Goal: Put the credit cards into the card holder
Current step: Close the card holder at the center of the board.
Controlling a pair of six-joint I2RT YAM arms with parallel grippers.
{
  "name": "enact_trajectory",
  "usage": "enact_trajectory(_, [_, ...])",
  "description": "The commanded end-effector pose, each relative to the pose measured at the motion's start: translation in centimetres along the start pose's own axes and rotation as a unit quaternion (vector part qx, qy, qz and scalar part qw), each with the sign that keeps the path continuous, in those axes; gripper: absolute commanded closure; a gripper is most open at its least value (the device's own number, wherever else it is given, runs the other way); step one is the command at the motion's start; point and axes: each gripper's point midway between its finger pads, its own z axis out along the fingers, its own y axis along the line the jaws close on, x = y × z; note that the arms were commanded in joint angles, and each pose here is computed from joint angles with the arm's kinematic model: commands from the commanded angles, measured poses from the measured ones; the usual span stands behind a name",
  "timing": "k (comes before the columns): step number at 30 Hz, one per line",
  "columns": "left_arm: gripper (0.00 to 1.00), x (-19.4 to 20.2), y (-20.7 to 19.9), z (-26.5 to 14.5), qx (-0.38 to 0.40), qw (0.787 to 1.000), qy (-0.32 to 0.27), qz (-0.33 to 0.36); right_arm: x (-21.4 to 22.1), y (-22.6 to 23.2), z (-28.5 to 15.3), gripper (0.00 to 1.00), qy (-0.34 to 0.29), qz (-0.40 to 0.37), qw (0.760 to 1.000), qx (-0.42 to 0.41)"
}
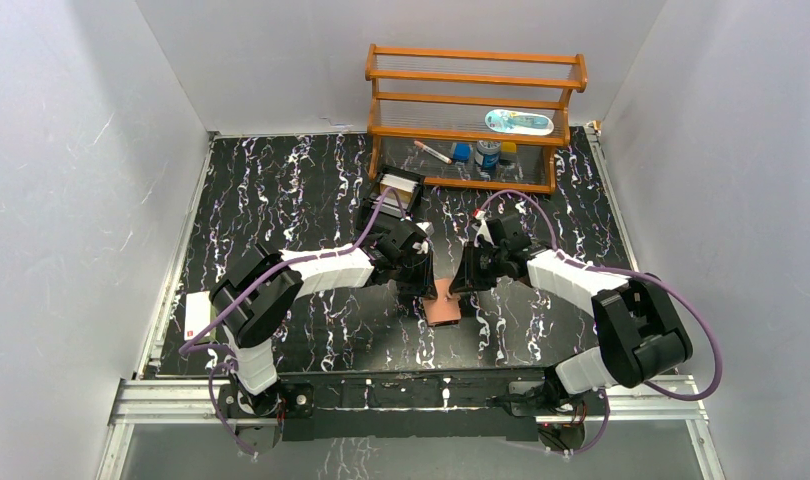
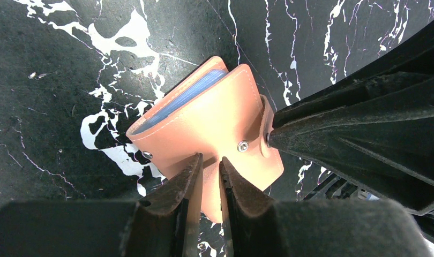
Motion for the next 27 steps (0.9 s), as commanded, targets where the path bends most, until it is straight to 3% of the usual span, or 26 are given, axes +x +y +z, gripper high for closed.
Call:
enact_trajectory(1, [0.83,1.5,2.1,0.9,-0.043,0.999,0.022,-0.002,-1.0,1.2,-0.3,0.77,-0.008,-0.019,1.000,-0.018])
enact_trajectory(27, [0.82,1.7,2.2,1.1,-0.043,0.999,0.027,-0.005,0.5,1.2,0.8,0.77,0.026,-0.024,0.999,-0.039])
